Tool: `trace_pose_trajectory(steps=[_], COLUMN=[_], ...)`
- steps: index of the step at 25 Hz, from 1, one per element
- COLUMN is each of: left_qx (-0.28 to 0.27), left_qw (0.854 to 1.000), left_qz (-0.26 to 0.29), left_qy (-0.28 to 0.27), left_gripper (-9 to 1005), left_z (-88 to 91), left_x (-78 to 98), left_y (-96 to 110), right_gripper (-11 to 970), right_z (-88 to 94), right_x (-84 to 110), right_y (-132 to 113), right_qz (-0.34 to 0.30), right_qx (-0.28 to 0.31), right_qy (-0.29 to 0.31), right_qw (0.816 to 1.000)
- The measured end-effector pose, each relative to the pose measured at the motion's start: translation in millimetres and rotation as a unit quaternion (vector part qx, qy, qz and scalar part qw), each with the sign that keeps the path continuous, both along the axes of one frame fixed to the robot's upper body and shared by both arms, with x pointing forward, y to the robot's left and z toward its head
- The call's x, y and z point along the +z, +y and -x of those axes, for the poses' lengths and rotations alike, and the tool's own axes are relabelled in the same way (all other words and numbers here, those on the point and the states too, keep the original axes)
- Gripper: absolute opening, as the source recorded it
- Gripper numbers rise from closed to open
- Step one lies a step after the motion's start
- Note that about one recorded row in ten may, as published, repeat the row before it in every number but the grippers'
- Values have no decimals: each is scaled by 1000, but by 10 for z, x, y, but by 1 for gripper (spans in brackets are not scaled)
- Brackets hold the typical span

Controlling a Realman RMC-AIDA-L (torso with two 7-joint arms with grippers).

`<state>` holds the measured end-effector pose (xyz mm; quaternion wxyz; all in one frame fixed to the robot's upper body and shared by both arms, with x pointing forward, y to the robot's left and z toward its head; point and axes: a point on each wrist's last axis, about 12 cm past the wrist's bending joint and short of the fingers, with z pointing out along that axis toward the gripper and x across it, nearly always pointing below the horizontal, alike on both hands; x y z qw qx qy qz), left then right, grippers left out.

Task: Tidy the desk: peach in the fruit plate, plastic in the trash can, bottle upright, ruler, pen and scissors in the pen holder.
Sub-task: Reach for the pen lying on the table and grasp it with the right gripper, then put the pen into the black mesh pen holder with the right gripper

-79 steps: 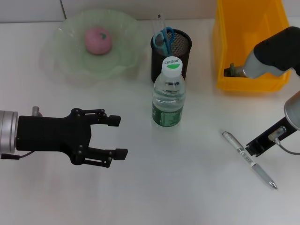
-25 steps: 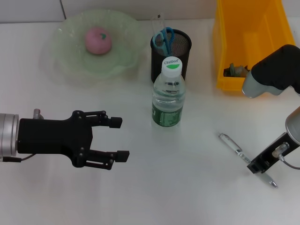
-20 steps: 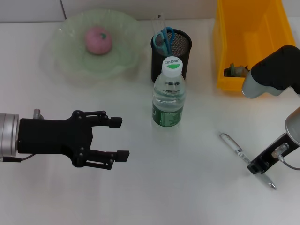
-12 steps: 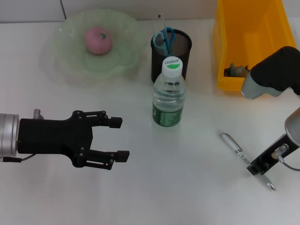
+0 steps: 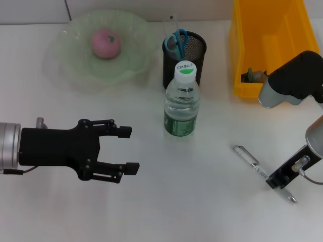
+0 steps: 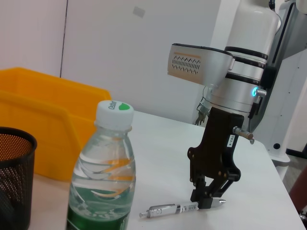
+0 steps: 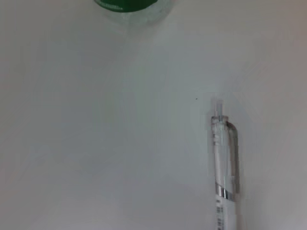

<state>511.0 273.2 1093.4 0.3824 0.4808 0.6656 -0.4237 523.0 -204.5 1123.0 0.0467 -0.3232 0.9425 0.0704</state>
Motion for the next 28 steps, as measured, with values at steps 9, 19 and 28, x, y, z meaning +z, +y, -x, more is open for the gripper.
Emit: trace_pose_trajectory(steps=[9,19,28], left_qx=[0,4,11], left_qw=[1000,1000,1000], left_qz=[0,5,13], left_qy=[0,-1,0], left_gripper=[859,859,859], left_z=[0,0,16], left_x=[0,15,16], left_y=[0,20,35], right_gripper=[129,124,124], right_z=[-8,-54,-101], right_x=[20,260,500], right_y=[4,-141,-623], right_qz=[-3,-64,-237], right_qx=[0,-22,-54], right_qy=[-6,-46,-138], right_qw=[1000,997,960])
